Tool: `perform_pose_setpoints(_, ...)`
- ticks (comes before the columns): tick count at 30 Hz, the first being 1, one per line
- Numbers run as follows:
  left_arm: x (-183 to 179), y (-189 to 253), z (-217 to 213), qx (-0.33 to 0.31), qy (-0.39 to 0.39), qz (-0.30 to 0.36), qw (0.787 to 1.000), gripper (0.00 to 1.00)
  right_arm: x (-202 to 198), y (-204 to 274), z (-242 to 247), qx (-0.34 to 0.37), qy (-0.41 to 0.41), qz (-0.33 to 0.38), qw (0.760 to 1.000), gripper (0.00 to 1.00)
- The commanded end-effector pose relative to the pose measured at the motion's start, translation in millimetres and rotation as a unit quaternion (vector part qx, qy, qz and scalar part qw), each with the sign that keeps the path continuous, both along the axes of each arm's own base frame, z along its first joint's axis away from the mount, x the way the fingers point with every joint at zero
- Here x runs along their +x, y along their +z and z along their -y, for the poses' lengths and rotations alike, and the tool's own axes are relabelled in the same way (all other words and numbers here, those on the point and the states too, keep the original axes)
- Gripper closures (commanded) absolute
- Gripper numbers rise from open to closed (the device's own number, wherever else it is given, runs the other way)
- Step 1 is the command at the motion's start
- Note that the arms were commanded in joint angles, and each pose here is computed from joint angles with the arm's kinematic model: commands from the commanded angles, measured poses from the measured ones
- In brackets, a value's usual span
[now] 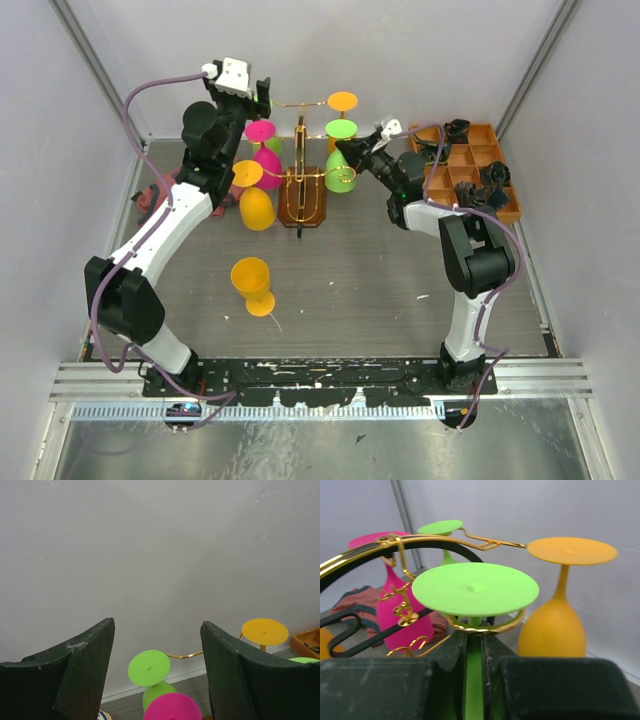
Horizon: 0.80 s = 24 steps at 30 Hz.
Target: Place the wine glass upside down on the wine glass rack
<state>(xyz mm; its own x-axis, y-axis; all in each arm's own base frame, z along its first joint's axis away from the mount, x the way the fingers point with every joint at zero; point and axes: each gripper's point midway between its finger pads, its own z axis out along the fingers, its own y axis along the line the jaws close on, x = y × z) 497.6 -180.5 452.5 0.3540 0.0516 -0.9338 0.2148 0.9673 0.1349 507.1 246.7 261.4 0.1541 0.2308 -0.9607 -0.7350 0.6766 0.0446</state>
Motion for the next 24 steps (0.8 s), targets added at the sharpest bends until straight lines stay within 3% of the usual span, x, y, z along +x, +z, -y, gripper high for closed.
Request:
perform_pose_setpoints(1, 1.0, 12.3, -3.8, -0.002, 0.007, 0.015, 1.0, 0.24, 15.6, 28.5, 27.6, 0.013, -0.079, 0.039, 0.996, 0.99)
perform_pose_setpoints(8, 1.6, 11.1, -3.3, -0.001, 0.006, 0.014, 1.0, 0.23, 9.0, 28.1, 39.0, 0.009, -0.105, 0.054, 0.993, 0.99)
perform_pose_setpoints(24, 0.1, 6.6, -4.2, 0.0, 0.008, 0.01, 1.0, 0.23, -19.0, 36.0, 29.7, 0.006, -0.06, 0.077, 0.995, 0.98)
